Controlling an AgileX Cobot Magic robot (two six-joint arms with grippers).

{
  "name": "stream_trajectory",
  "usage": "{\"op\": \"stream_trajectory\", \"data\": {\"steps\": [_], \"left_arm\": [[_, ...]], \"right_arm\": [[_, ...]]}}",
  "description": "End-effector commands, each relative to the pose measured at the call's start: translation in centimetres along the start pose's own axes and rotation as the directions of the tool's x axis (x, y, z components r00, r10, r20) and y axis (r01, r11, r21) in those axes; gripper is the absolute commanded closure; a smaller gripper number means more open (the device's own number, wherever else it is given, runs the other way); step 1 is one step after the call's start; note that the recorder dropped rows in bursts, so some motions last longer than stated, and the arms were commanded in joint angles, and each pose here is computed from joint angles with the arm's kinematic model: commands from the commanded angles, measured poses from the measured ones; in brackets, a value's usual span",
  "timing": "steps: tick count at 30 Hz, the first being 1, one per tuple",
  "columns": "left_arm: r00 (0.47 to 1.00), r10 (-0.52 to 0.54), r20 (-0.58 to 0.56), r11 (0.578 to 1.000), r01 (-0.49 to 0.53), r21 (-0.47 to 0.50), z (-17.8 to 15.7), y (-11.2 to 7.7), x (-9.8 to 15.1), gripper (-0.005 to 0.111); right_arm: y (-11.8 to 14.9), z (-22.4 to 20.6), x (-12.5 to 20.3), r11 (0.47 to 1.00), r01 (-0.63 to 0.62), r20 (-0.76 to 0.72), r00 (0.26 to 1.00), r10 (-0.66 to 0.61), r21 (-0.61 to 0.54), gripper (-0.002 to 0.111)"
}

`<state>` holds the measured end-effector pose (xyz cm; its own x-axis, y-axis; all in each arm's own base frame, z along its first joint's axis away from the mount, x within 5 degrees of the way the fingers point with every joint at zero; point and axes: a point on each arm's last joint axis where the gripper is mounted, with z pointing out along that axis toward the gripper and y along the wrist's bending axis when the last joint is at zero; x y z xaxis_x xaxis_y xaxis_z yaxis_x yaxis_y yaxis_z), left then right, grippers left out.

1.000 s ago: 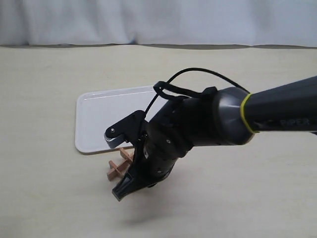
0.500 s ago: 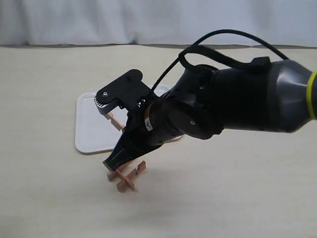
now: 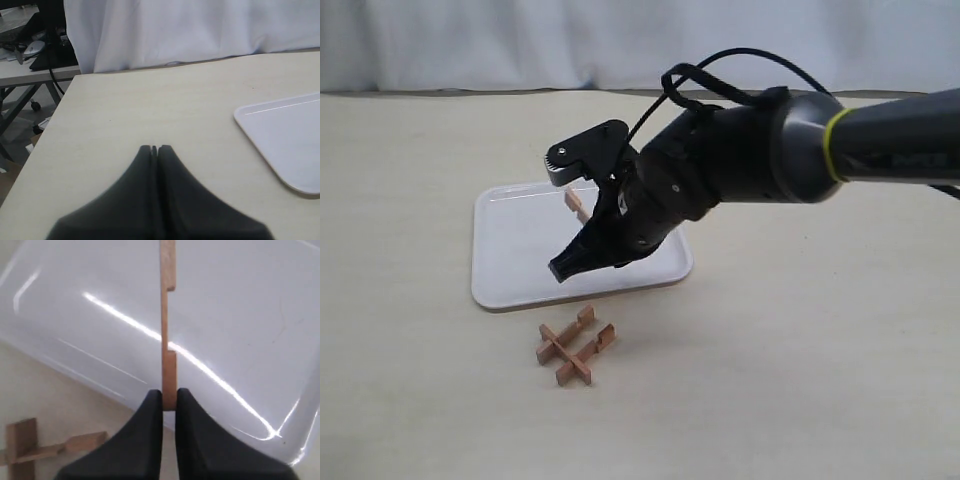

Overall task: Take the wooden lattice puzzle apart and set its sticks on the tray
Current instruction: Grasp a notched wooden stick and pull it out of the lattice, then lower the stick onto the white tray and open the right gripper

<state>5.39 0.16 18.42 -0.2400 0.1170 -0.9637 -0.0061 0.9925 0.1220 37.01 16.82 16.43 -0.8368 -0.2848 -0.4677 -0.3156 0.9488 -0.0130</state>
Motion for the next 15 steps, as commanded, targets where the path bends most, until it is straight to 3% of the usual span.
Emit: {"op": "stream_trajectory", "data": {"steps": [1,7,15], "left_arm": [[1.0,-0.006,0.019,1.0,0.006,-0.006,0.0,0.0,-0.1,0.107],[1.0,-0.006,0.019,1.0,0.006,-0.006,0.0,0.0,-0.1,0.107],[1.0,-0.006,0.019,1.0,0.006,-0.006,0.0,0.0,-0.1,0.107]], "right_arm": [[-1.0,1.8,-1.1,0.997,-0.083,-0.082,0.993,0.083,0.011,0.104],[-0.9,2.5,-2.3,0.997,-0.083,-0.06,0.995,0.083,0.008,0.103],[-1.0,2.6,-2.1,0.997,-0.072,-0.077,0.994,0.073,0.018,0.076]]}}
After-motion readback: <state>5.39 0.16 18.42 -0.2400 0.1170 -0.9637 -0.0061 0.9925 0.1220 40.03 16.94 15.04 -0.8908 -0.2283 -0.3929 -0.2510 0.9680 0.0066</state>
